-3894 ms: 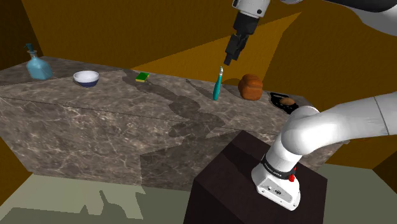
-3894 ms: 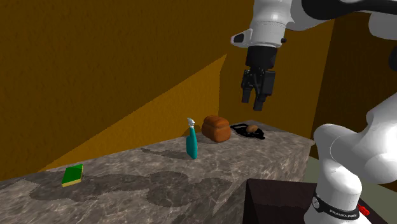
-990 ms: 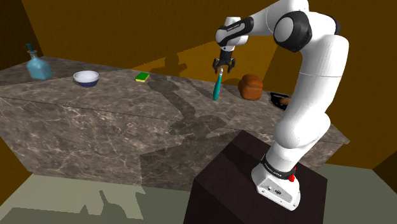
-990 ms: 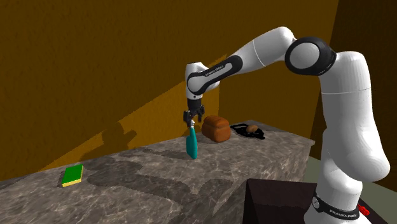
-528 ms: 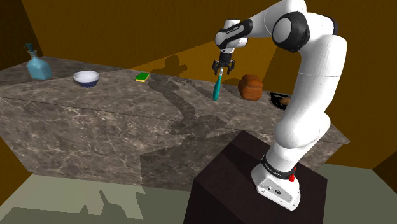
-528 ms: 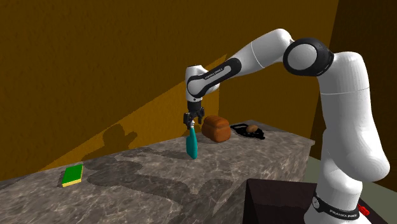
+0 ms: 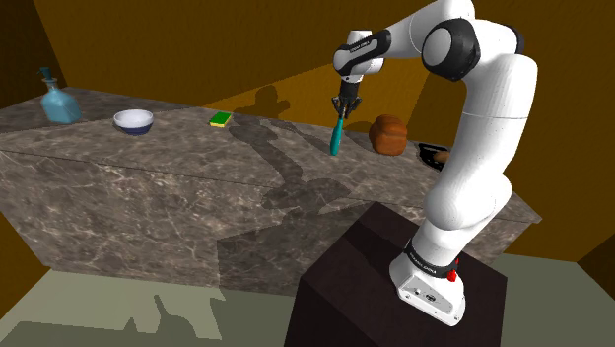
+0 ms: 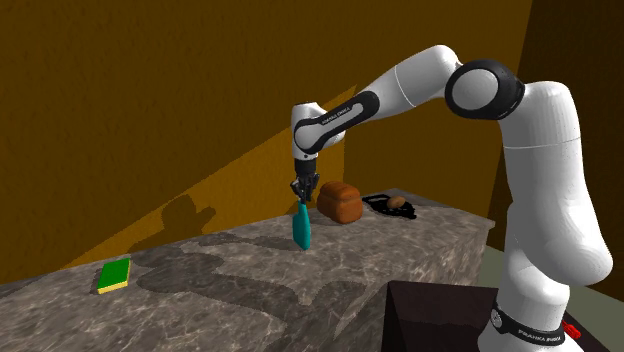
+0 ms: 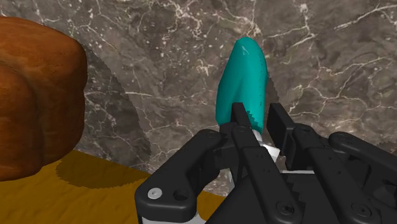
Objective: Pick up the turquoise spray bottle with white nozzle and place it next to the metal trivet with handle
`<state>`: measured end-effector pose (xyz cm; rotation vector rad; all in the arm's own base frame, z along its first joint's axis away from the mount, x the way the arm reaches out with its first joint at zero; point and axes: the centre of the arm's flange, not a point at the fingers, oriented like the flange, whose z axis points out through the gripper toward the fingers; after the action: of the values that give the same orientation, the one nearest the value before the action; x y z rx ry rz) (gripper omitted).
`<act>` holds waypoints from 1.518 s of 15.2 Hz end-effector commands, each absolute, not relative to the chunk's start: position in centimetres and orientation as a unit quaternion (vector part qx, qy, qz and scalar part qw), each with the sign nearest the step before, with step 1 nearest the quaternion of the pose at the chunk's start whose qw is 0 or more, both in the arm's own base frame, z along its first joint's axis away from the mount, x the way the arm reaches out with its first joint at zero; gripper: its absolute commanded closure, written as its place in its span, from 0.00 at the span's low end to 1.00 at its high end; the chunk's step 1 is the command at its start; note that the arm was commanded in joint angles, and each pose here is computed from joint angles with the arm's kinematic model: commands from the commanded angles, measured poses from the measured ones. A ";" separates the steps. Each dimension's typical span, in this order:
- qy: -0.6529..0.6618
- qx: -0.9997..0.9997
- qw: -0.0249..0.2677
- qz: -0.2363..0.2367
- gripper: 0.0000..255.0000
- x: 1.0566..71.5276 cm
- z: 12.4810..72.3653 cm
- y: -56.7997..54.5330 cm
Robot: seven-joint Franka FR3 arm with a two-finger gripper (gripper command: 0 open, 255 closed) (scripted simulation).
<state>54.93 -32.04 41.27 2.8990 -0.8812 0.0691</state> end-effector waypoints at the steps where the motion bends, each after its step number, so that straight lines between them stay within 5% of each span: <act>1: -0.290 0.955 0.055 0.023 1.00 54.9 41.3 -32.1; 23: -0.290 0.955 0.055 0.023 1.00 53.9 50.6 -32.9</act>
<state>54.51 -32.45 50.39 2.8988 -0.8811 0.0692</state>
